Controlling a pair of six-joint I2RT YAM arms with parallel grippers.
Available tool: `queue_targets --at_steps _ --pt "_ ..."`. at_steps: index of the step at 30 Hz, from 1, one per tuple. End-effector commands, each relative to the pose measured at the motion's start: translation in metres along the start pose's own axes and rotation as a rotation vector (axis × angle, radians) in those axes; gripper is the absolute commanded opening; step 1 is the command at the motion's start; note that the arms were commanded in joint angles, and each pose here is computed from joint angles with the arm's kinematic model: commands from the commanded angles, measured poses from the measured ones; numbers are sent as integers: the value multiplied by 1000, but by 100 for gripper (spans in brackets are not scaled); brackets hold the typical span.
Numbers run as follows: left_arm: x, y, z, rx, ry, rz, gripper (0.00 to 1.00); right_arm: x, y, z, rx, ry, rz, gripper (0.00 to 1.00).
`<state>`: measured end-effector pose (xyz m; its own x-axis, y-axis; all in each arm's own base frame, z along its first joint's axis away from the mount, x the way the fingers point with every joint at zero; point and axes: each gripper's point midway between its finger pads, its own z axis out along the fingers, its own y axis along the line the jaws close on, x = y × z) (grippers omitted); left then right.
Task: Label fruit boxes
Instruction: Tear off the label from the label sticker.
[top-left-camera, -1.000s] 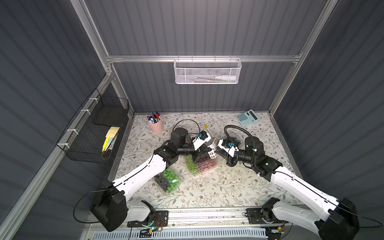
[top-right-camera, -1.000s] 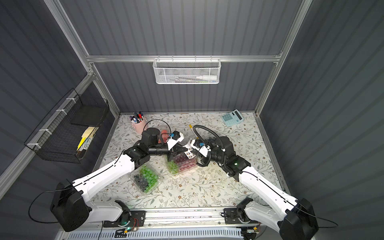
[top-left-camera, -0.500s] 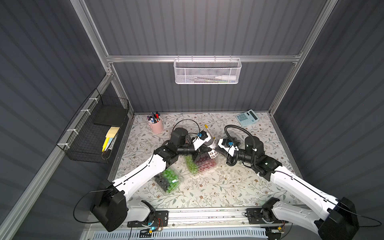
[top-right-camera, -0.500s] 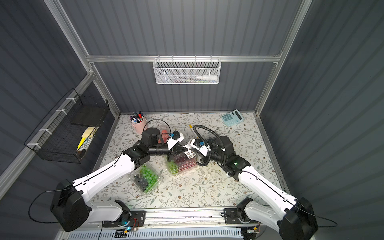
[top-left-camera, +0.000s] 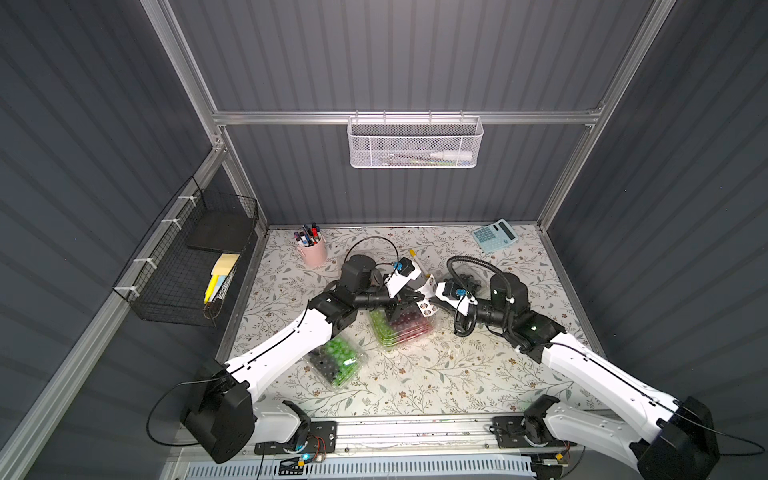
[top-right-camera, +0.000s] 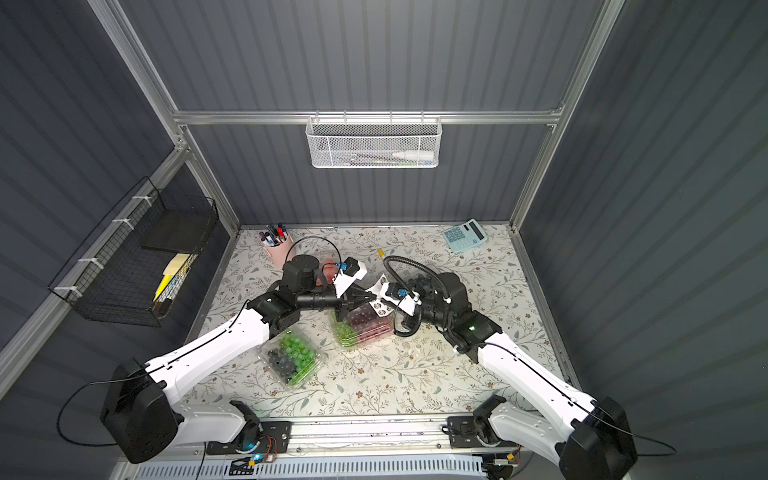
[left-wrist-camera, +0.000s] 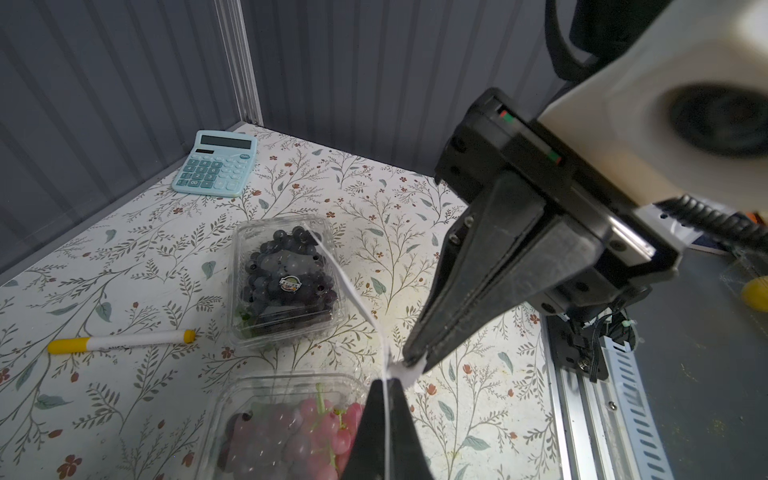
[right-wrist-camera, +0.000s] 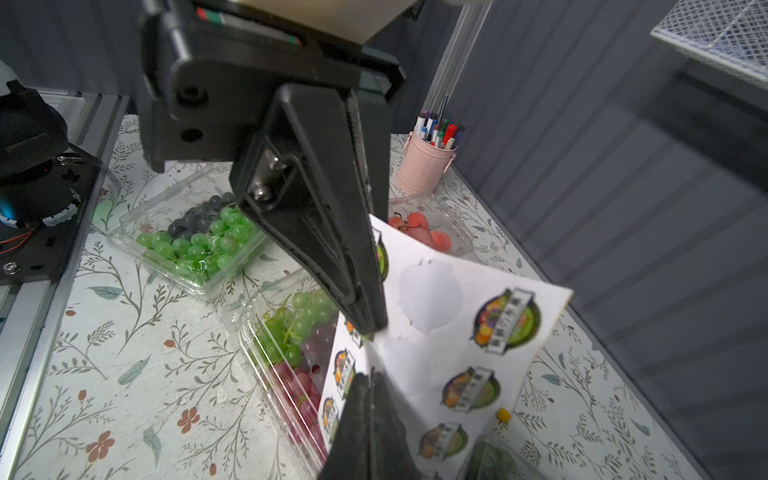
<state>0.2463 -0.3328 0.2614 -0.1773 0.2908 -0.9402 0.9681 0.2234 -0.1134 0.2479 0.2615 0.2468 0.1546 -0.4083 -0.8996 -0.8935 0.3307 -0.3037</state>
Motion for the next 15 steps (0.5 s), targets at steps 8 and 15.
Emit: queue_targets --at_steps 8,15 --pt "-1 24 2 -127 22 -66 0 3 12 -4 -62 21 40 0" --pt "26 64 -9 -287 76 -227 0 8 10 3 -76 83 333 0"
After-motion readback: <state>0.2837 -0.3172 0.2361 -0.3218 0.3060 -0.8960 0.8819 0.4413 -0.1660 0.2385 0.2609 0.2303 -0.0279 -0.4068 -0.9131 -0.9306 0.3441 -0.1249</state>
